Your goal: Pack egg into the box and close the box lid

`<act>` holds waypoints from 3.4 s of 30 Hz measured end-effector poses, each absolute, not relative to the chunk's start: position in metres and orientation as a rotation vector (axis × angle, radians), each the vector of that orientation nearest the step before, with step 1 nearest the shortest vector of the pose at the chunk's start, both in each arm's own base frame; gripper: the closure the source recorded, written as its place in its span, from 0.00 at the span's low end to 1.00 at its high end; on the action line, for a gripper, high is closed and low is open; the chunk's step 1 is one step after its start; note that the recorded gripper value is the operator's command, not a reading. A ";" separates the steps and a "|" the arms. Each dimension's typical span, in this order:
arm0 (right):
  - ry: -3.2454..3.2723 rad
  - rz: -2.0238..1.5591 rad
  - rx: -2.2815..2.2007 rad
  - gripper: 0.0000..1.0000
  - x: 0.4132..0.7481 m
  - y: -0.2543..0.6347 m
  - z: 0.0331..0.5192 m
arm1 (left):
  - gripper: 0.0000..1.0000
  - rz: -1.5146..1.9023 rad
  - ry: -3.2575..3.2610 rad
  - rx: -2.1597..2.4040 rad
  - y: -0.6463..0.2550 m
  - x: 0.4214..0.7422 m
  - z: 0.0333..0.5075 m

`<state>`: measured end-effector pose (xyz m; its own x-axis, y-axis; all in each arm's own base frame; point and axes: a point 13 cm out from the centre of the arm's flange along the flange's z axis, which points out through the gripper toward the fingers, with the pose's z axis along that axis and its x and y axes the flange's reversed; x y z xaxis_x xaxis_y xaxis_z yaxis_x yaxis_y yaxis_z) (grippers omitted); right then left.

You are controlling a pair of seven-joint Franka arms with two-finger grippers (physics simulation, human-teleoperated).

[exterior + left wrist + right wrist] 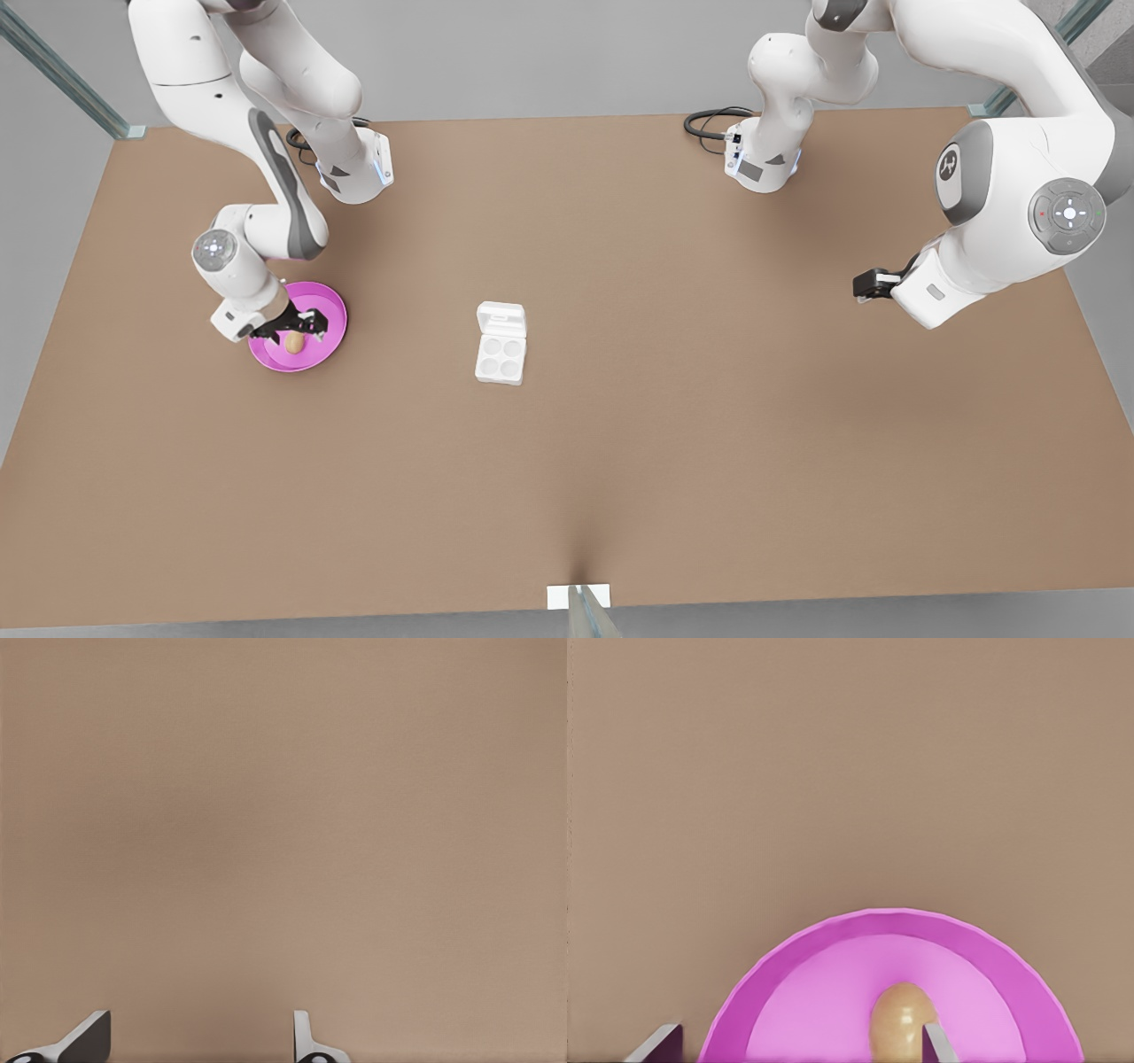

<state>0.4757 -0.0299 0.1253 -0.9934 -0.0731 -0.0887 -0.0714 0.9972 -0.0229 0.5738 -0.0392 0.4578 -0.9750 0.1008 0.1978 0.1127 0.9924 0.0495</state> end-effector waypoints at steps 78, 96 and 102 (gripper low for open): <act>3.225 0.204 -0.081 0.61 0.516 0.377 0.098 | 0.00 -0.093 -2.933 -0.164 -0.043 0.574 0.454; 2.744 0.018 0.786 0.00 0.688 0.022 0.467 | 0.25 -0.184 -2.766 -0.336 -0.119 0.552 0.407; 3.062 -0.061 0.744 0.00 0.633 -0.036 0.423 | 0.79 -0.378 -2.453 -0.685 -0.278 0.410 0.367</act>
